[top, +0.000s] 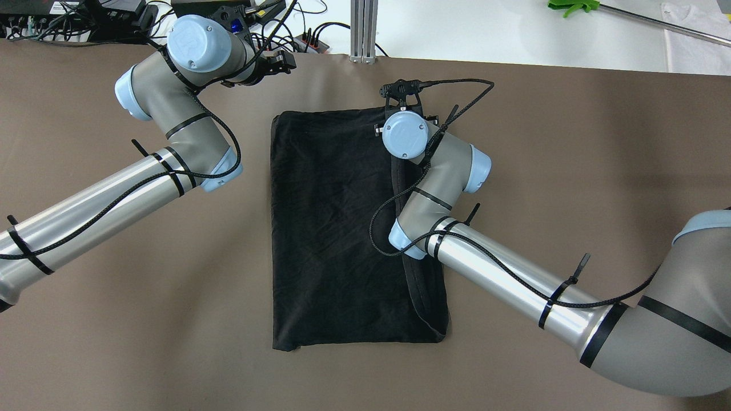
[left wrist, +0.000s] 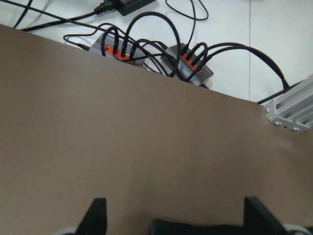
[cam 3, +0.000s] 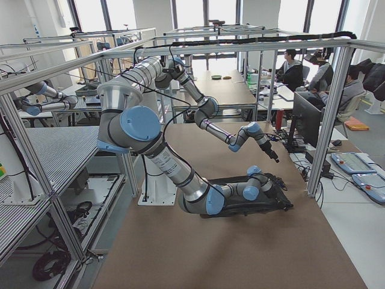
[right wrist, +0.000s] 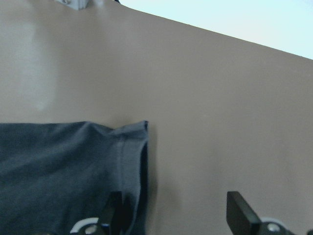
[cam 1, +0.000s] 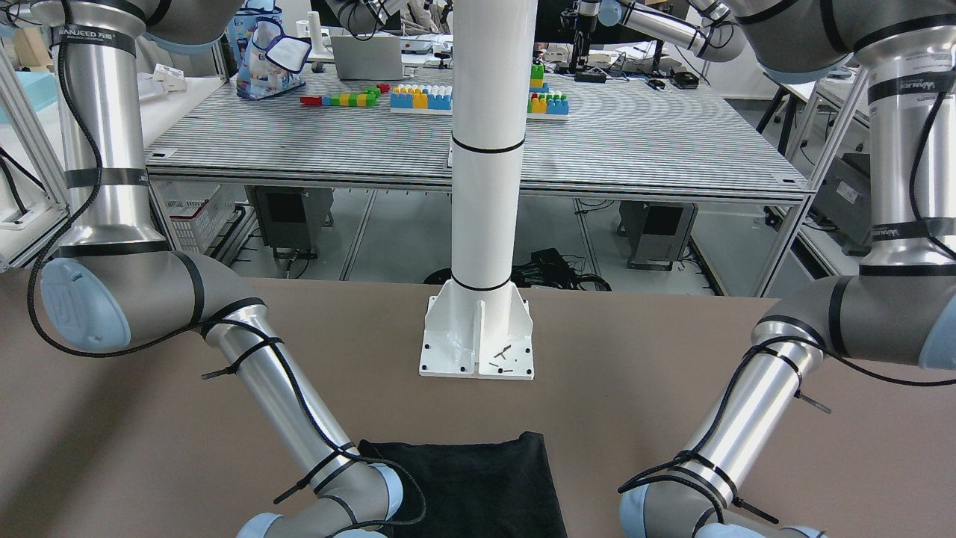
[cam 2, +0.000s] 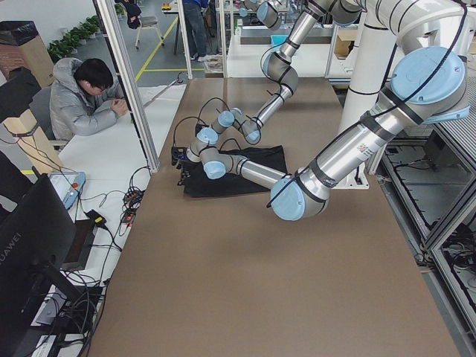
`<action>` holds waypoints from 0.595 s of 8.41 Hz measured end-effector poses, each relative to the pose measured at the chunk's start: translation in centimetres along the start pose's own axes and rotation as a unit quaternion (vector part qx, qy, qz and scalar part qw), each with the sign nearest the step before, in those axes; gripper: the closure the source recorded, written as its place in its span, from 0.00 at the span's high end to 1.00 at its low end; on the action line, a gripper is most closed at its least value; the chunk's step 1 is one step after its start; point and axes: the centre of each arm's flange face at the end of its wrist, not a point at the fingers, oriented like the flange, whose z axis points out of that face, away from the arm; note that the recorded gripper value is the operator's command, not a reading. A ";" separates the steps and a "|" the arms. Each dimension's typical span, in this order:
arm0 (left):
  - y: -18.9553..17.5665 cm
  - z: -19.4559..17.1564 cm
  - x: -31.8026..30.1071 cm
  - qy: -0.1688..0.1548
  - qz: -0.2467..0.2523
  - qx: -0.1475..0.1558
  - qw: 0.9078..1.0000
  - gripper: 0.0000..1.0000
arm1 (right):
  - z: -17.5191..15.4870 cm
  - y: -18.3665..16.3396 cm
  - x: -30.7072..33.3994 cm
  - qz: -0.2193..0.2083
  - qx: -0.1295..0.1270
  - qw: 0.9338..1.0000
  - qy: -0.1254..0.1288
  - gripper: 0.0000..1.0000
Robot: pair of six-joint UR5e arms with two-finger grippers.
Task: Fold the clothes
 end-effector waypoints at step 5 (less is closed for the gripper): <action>0.0 0.0 0.0 -0.001 -0.003 0.000 1.000 1.00 | -1.2 -2.8 7.7 -0.014 -0.028 0.998 -0.055 0.85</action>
